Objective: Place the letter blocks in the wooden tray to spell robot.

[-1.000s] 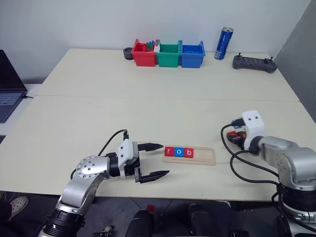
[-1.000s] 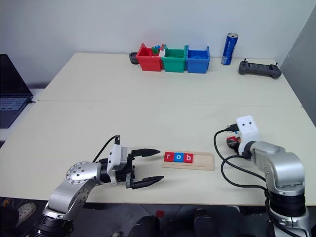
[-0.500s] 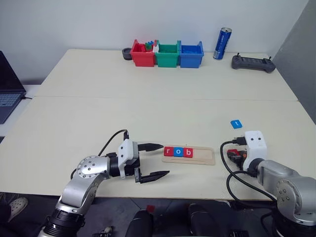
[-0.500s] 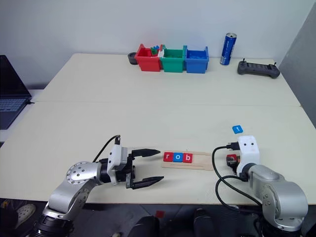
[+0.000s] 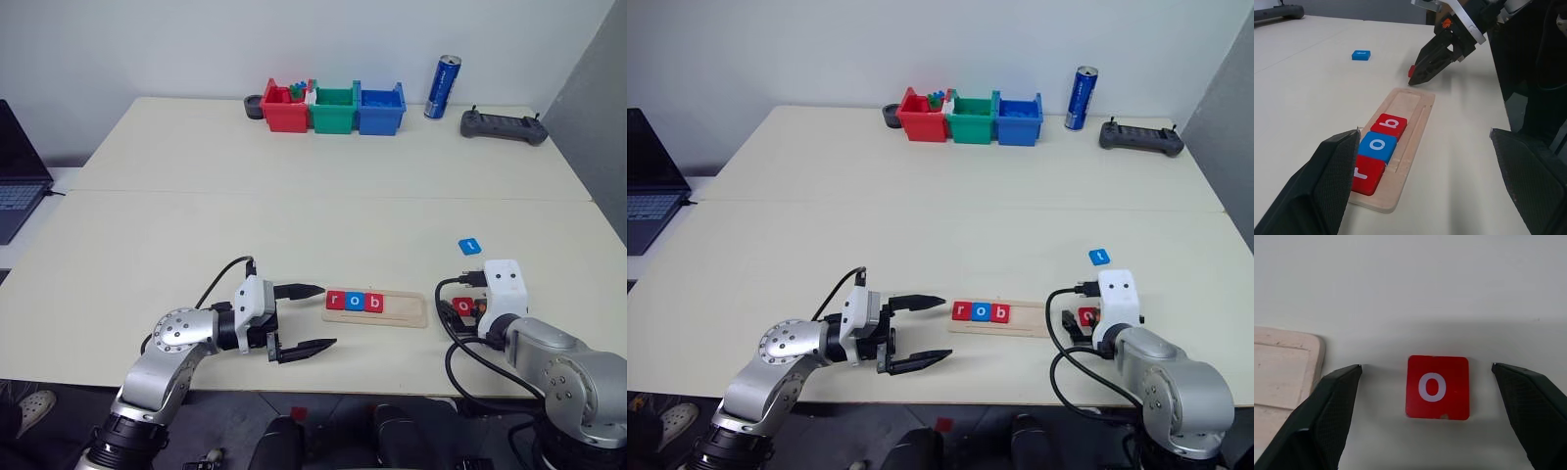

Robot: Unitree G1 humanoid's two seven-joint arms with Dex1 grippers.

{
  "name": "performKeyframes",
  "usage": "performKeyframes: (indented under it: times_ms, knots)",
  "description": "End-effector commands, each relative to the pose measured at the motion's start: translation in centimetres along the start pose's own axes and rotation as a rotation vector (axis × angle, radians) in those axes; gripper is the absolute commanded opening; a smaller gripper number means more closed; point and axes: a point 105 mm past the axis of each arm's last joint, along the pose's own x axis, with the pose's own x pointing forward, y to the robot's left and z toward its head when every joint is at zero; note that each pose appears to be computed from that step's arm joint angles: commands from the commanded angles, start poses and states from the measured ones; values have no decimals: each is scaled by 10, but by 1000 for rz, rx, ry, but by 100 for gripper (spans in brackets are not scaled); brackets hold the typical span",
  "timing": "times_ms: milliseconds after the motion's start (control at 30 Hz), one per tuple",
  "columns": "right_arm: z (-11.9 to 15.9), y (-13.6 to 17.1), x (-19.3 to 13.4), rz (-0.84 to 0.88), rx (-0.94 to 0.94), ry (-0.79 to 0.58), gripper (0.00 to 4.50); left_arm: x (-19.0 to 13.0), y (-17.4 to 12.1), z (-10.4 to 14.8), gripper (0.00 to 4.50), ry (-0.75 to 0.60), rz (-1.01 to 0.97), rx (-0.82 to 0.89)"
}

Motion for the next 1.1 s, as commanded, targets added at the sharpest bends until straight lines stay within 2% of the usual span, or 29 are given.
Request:
performKeyframes:
  times_ms: [33, 167, 233, 267, 367, 433, 500, 700, 1100]
  knots:
    - [28, -12, -5, -54, -24, -81, 447, 1, 2, 8, 450, -17, 0, 38]
    - [59, -16, -8, -41, -77, -142, 447, 1, 4, 7, 450, -17, 0, 42]
    - [79, -9, -7, 65, -164, -199, 447, 1, 5, 8, 450, -18, -1, 45]
    - [85, 0, -7, 179, -170, -221, 447, 1, 5, 8, 450, -18, -1, 46]
    - [89, 8, -15, 429, -333, -298, 447, 1, 4, 8, 450, -20, -3, 46]
    - [80, 3, -24, 590, -505, -329, 447, 2, 3, 7, 450, -22, -5, 45]
    - [68, -14, -24, 667, -667, -319, 447, 2, 2, 7, 450, -23, -8, 45]
    - [46, -44, -15, 799, -898, -246, 447, 4, 2, 7, 450, -28, -9, 47]
    - [21, -44, 15, 901, -957, -199, 447, 5, 0, 8, 450, -30, -19, 48]
